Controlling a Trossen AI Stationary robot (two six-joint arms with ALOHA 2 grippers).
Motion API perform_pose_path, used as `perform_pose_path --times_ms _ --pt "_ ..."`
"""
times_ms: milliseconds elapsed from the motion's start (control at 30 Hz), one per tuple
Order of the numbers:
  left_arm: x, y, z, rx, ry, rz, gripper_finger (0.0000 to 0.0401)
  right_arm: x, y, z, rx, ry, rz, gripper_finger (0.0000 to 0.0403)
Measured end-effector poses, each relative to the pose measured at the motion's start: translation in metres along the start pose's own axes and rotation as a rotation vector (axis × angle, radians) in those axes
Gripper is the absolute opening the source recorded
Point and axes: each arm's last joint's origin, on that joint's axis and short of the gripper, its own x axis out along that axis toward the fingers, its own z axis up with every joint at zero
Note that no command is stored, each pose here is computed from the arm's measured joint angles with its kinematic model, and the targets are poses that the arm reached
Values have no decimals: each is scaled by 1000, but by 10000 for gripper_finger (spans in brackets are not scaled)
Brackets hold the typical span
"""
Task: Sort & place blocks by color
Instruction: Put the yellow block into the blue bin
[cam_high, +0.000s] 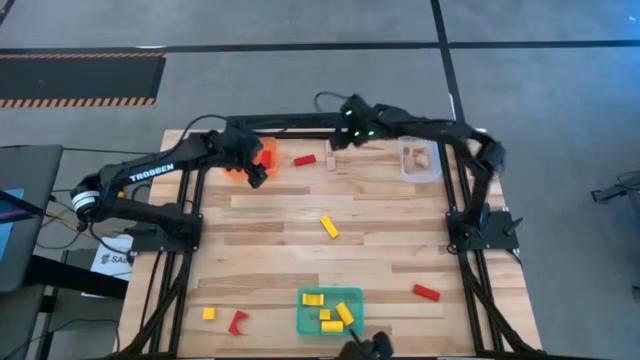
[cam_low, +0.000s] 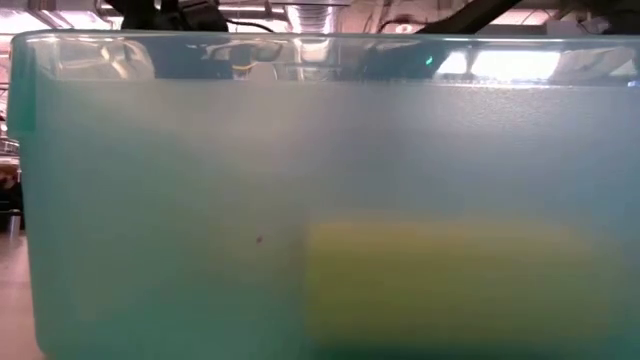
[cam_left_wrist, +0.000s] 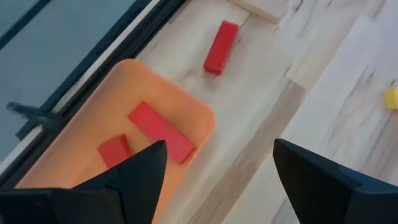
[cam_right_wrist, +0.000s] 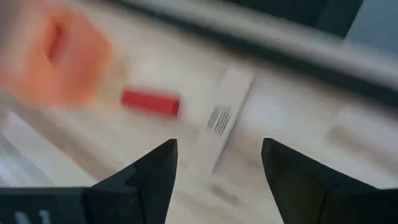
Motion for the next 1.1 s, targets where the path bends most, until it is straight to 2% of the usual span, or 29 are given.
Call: perform_pose_path --times_ms 100,267,400,467,567,633,700,767,867,1000,1100 --pt "5 0 -3 -2 -3 0 281 21 17 -4 -58 100 -6 240" --pt "9 6 -8 1 18 115 281 27 45 -2 -143 154 2 223" --pt "10 12 -8 4 16 131 281 32 67 0 -201 225 76 214" --pt "10 13 -8 8 18 123 281 32 75 -5 -258 320 113 210" --pt "10 13 -9 14 29 94 281 18 86 -27 -342 470 94 204" --pt "10 13 -9 21 38 91 281 8 98 -48 -405 531 37 201" --pt "10 13 -9 32 37 89 281 1 112 -71 -472 566 -4 201" --pt "10 13 -8 39 24 89 281 1 125 -92 -517 579 12 203" --pt "10 13 -5 38 -2 66 281 7 133 -107 -499 586 8 216" --pt "10 11 -1 47 -50 -1 281 7 131 -102 -444 560 -16 242" --pt "10 11 2 60 -78 -28 281 6 138 -109 -441 540 -27 261"
